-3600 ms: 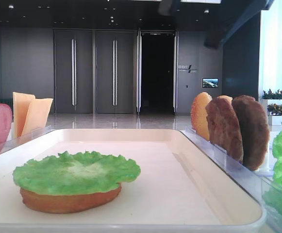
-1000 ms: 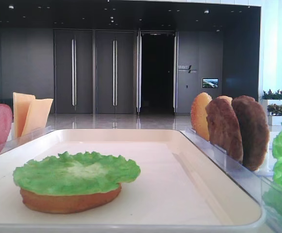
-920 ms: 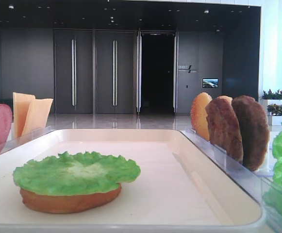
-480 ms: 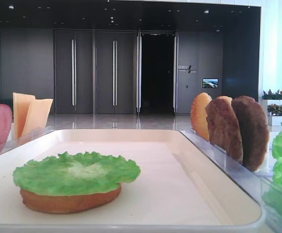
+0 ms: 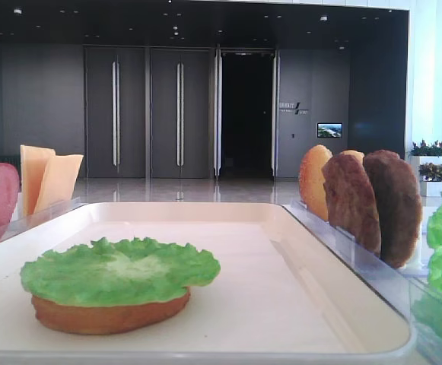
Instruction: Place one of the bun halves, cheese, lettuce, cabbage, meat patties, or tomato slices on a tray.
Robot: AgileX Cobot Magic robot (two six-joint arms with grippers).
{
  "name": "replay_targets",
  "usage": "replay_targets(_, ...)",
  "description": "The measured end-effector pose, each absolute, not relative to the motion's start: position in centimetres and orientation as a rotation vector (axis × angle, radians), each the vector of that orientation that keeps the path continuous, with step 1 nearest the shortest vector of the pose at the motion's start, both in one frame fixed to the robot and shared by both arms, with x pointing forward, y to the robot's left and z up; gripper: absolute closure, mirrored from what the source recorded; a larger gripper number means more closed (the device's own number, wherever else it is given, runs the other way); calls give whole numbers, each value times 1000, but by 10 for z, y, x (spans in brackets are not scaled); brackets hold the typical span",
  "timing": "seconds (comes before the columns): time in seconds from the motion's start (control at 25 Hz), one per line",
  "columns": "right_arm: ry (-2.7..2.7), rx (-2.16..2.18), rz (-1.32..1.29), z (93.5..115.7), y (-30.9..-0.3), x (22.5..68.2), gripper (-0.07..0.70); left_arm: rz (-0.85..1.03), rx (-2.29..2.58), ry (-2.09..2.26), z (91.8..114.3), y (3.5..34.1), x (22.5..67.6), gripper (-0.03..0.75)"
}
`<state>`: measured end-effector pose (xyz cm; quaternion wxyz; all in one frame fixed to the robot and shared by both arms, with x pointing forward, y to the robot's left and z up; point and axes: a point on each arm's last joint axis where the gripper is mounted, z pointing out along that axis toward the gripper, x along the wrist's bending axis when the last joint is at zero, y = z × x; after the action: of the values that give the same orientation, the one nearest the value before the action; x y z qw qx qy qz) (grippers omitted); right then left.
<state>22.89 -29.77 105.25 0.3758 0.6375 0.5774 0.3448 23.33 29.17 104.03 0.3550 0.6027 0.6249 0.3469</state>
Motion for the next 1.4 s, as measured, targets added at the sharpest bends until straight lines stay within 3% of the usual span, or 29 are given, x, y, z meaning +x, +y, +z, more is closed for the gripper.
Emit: replay_targets(1.4, 1502, 1662, 859, 1046, -298, 230, 116, 896, 1557, 1615, 1040, 292, 233, 325)
